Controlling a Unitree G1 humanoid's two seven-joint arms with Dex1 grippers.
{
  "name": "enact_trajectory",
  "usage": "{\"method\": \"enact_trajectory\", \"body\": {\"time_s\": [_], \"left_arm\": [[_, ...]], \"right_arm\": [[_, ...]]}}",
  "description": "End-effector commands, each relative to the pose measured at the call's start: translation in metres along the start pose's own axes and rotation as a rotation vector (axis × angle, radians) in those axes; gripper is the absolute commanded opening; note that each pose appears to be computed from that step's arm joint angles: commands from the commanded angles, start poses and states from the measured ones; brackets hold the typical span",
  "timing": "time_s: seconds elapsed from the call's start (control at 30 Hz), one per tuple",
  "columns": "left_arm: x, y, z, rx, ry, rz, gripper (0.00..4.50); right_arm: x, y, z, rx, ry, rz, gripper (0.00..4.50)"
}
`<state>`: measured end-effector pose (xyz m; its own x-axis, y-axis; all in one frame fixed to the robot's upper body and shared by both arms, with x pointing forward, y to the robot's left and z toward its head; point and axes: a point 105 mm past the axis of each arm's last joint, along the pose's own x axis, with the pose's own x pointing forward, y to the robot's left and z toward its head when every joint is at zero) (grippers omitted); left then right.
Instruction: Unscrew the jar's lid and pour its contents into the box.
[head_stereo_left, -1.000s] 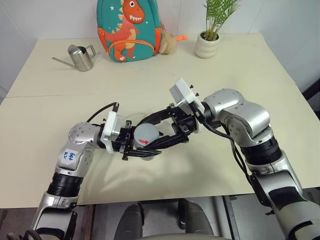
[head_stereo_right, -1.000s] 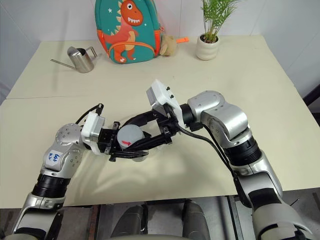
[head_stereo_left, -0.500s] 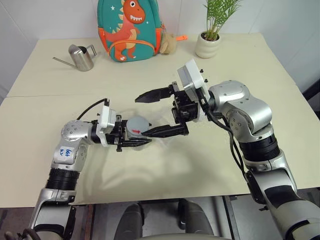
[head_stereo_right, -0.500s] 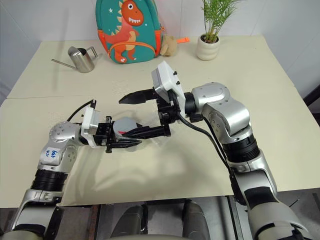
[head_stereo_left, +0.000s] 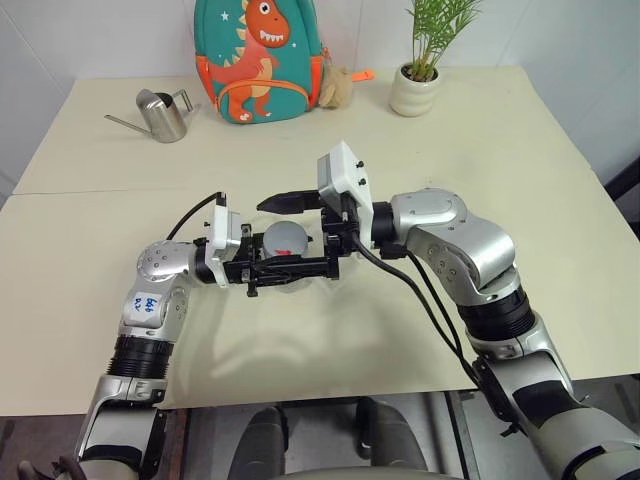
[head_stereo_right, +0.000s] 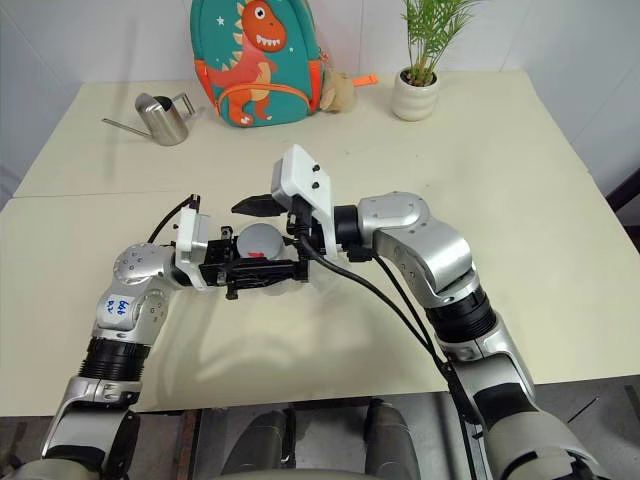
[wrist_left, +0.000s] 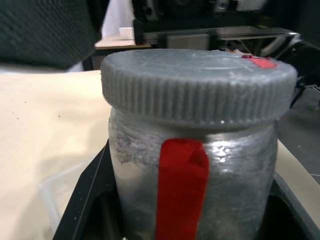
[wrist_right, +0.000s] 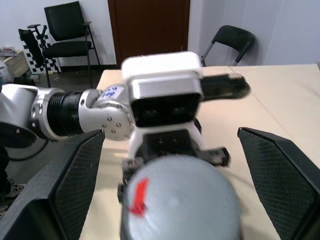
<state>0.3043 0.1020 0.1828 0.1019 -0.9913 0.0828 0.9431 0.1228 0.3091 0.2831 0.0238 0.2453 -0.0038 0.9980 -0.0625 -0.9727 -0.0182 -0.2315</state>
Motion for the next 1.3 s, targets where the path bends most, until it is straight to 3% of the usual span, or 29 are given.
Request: {"method": "enact_trajectory", "body": {"time_s": [0.03, 0.5, 1.0, 1.3], "left_arm": [[0.003, 0.002, 0.006, 0.026, -0.014, 0.0, 2.01], [0.005, 0.005, 0.014, -0.004, -0.074, 0.023, 2.01], [0.003, 0.005, 0.017, -0.011, -0.084, 0.024, 2.01], [-0.002, 0.006, 0.019, -0.004, -0.073, 0.023, 2.01]], "right_arm": [[0.004, 0.001, 0.008, -0.028, -0.025, -0.011, 4.48], [-0.017, -0.019, 0.006, -0.062, 0.0, -0.103, 4.48], [-0.064, -0.048, 0.006, -0.059, 0.038, -0.239, 4.48], [-0.101, -0.04, 0.01, -0.029, 0.013, -0.23, 4.48]]}}
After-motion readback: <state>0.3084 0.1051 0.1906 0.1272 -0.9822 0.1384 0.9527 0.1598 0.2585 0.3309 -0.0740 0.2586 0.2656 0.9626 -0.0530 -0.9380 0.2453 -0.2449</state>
